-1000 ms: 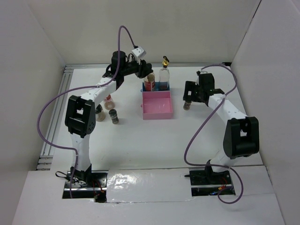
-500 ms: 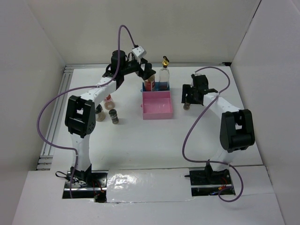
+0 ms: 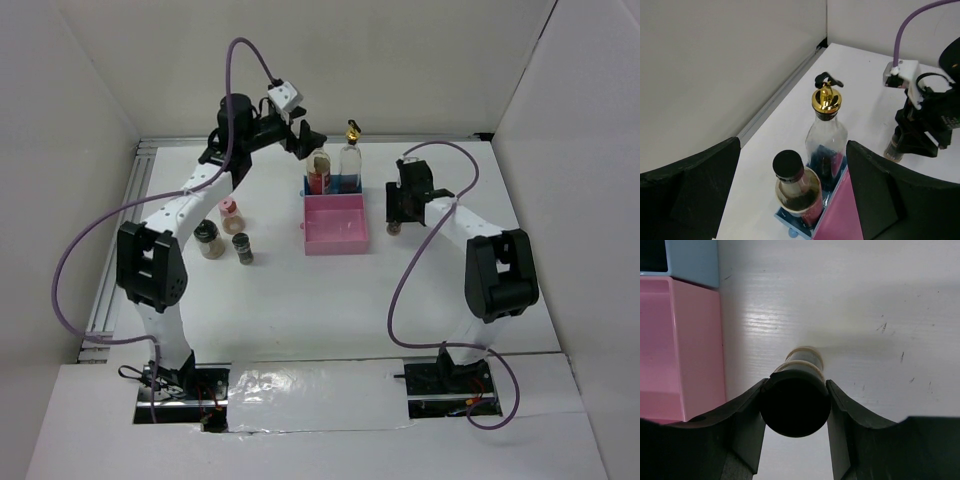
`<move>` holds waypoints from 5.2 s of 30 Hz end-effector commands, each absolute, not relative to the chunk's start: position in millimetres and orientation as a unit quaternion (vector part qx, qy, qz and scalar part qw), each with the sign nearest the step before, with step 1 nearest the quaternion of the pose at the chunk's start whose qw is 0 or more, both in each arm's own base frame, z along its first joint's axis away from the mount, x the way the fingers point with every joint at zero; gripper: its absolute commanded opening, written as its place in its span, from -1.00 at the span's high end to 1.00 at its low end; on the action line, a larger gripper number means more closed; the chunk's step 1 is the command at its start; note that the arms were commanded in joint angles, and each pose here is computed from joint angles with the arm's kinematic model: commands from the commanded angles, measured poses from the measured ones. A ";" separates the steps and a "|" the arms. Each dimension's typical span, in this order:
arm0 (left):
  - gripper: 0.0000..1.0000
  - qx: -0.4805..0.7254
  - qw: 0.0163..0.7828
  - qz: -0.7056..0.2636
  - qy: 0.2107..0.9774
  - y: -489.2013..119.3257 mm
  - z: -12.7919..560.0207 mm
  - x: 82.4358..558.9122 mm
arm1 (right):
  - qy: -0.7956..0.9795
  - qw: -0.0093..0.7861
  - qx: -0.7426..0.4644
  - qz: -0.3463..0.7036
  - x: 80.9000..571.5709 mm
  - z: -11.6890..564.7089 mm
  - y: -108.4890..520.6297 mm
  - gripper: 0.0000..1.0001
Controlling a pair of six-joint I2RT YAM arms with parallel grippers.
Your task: Organize the condiment bottles
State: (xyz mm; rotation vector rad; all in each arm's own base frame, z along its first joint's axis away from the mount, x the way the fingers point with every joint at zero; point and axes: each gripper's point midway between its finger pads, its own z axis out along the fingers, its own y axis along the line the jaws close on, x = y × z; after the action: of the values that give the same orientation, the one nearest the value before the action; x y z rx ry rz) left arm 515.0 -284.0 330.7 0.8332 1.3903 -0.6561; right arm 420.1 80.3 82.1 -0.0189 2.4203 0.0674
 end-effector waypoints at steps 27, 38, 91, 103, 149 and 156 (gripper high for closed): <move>-0.99 0.174 0.617 -0.174 0.747 -129.3 327.4 365.8 | 0.872 0.457 -0.149 0.092 425.2 203.9 220.4 1.00; -0.99 0.169 0.617 -0.185 0.746 -123.2 325.0 359.5 | 0.888 0.439 -0.118 0.072 429.5 155.9 231.8 1.00; -0.99 0.258 0.561 -0.198 0.762 -124.5 273.0 339.1 | 0.903 0.426 -0.050 0.030 457.1 103.5 212.0 -0.74; -0.97 0.339 0.458 -0.162 0.806 -111.7 236.5 316.3 | 0.894 0.443 -0.052 0.044 443.2 133.1 222.5 -1.00; -0.65 0.334 0.280 -0.152 0.887 -104.5 119.9 314.4 | 0.921 0.373 0.039 0.101 397.3 84.5 175.7 1.00; -0.64 0.338 0.281 -0.148 0.886 -103.6 115.6 315.5 | 0.922 0.373 0.046 0.089 396.5 83.7 173.1 1.00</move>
State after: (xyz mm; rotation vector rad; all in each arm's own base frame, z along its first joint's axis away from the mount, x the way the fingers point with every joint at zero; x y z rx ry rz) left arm 310.5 -100.0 115.6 0.8801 2.4088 -0.3938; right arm 390.3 165.6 72.0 0.0988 2.4153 0.1987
